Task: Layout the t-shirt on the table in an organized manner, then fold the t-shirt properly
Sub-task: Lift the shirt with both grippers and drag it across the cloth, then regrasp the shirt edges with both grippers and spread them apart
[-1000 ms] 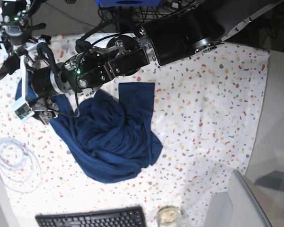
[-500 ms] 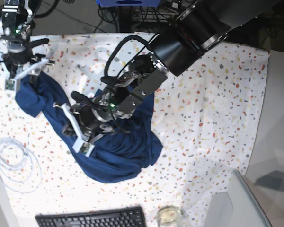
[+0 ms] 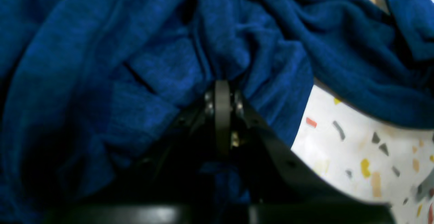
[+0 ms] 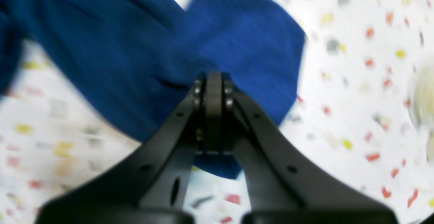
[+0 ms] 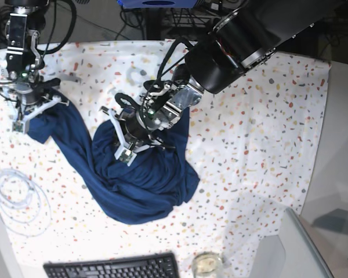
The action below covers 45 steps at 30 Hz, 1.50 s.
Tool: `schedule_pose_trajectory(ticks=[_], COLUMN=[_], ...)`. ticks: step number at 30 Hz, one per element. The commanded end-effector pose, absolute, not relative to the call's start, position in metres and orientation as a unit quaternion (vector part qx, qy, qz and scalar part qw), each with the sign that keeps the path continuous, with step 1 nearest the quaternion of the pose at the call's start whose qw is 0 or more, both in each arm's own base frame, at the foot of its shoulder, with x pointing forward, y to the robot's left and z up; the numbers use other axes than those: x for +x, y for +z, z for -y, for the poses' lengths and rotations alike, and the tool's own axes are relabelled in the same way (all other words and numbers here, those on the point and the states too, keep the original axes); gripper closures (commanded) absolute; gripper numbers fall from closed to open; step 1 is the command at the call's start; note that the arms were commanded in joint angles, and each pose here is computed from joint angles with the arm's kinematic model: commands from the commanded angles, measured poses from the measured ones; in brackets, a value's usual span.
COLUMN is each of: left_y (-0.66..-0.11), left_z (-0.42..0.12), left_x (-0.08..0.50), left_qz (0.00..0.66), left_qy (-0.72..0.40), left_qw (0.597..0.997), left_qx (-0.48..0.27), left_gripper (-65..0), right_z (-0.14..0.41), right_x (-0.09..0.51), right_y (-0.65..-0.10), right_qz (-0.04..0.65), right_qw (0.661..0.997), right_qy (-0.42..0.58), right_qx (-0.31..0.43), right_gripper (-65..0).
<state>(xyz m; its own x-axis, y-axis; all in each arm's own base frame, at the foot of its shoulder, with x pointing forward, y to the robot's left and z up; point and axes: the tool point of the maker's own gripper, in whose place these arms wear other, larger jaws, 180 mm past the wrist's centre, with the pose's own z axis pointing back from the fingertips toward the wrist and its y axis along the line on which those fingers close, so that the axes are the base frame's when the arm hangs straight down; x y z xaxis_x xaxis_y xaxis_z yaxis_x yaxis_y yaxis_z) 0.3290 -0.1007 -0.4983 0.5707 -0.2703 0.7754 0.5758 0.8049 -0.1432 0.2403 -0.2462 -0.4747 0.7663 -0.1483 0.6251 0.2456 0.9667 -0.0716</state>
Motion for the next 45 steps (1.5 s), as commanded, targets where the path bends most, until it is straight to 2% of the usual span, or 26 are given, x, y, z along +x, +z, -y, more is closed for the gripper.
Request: schedule_pose_trajectory(ticks=[1,10,16,21,25,29,32,36,45], left_y=[-0.52,-0.543,-0.508,-0.462,-0.44,-0.431,-0.428,-0.429,-0.435], left_z=[0.068,-0.052,-0.131,-0.148,-0.144,-0.147,-0.158,-0.179,-0.301], left_x=[0.322,0.29,0.299,0.305,0.298,0.285,0.275,0.258,0.191], left_qz=[0.362,0.341,0.351,0.38,0.386,0.385,0.387,0.38,0.341], left_qy=[-0.245,-0.249,-0.152,-0.109,-0.09,-0.071,-0.053,-0.027,0.088], left_qw=[0.885,0.901,0.924,0.918,0.917,0.919,0.919,0.924,0.933], left_qx=[-0.158,-0.096,-0.023,-0.031,-0.048,-0.054,-0.049,-0.034,0.079], left_gripper=[0.0,0.0,0.0,0.0,0.0,0.0,0.0,0.0,0.0], right_z=[0.258,0.288,0.306,0.29,0.248,0.205,0.163,0.103,0.035], right_x=[0.252,0.233,0.238,0.247,0.258,0.27,0.283,0.289,0.301], right_y=[-0.465,-0.498,-0.485,-0.439,-0.396,-0.381,-0.385,-0.395,-0.43], right_qz=[0.345,0.289,0.3,0.362,0.418,0.426,0.414,0.379,0.325], right_qw=[0.929,0.945,0.94,0.921,0.902,0.903,0.91,0.921,0.922], right_qy=[-0.102,-0.107,-0.098,-0.066,-0.058,-0.033,0.007,0.08,0.203], right_qx=[-0.085,-0.108,-0.126,-0.126,-0.095,-0.053,-0.015,0.029,0.052], right_gripper=[-0.9,-0.9,-0.8,-0.8,-1.4,-2.0,-8.4,-27.0,-54.2])
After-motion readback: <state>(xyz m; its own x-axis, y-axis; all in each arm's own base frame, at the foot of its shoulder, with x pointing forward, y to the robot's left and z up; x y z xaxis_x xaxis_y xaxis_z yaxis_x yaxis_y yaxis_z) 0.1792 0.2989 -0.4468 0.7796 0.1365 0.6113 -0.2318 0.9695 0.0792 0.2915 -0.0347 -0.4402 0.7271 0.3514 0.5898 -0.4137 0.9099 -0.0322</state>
